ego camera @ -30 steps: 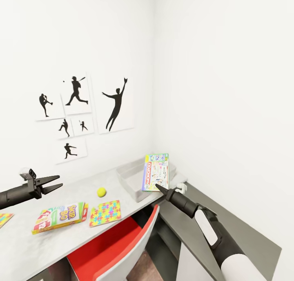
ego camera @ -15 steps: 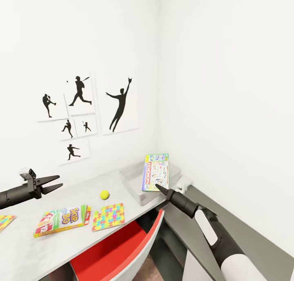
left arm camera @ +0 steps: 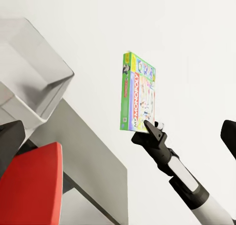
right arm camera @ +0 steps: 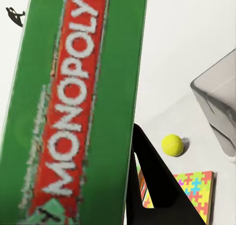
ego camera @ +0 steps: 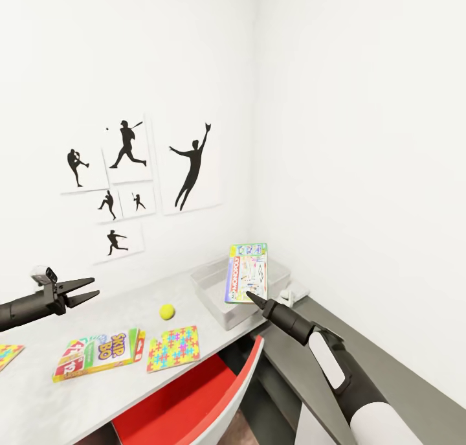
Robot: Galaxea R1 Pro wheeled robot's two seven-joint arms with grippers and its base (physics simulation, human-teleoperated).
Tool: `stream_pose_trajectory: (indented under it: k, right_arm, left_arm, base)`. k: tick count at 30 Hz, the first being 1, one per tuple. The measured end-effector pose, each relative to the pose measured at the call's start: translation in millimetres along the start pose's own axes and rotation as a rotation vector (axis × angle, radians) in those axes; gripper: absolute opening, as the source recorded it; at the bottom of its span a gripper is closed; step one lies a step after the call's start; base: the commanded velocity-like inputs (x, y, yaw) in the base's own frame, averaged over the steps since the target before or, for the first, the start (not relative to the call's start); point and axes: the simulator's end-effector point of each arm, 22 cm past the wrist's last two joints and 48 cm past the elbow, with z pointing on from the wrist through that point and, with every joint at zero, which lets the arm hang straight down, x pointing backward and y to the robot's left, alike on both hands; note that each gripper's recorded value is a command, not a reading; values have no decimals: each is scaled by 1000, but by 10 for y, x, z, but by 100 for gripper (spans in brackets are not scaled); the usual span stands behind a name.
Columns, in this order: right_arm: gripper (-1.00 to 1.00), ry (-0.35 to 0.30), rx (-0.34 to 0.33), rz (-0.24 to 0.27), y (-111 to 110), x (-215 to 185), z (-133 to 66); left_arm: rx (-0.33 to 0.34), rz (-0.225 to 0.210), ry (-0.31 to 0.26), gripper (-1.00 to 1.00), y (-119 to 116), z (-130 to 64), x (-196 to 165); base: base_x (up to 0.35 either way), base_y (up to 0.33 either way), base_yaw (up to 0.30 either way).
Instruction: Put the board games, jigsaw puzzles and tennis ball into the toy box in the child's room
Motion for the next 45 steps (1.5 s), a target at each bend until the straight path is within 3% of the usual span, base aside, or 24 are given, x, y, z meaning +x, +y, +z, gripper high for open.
stream_pose_trajectory:
  k: [15,18,21,23,26,29,30,33,39,45]
  right_arm:
    - [-100,10,13,11,-31,22,-1]
    - [-100,41,17,39,-38,90,-3]
    - [-100,120,33,98,-18,167,36]
    - [-100,155,28,107,119,-3,134]
    - [-100,236,61,79,409,-512,362]
    - [-100,253,69,-8,739,-1098,558]
    - [-100,262,36,0,936,-1241,603]
    - [-100,292,76,-46,1044,-1532,694]
    - [-100,343,230,-12,839,-1860,827]
    - [-100,405,369,-17,727,-1793,934]
  left_arm:
    - [0,-1,0,100,0,0,1]
    - [0,-1,0,100,2,-5,0]
    - [-1,-2,-2,100,9,-9,0]
    - [-1,-2,-2,100,7,-10,0]
    - [-1,-3,-1,100,11,0,8]
    - [-3,-4,0,100,20,6,12]
    - [-2,-4,0,100,14,3,13]
    - [-3,-4,0,100,21,5,12]
    - [-4,-5,0,100,23,3,13]
    - [-5,-5,2,100,25,2,16]
  base:
    - [36,13,0]
    - [17,1,0]
    - [4,0,0]
    - [2,0,0]
    - [0,0,0]
    - [0,0,0]
    - [0,0,0]
    - [0,0,0]
    - [0,0,0]
    - [0,0,0]
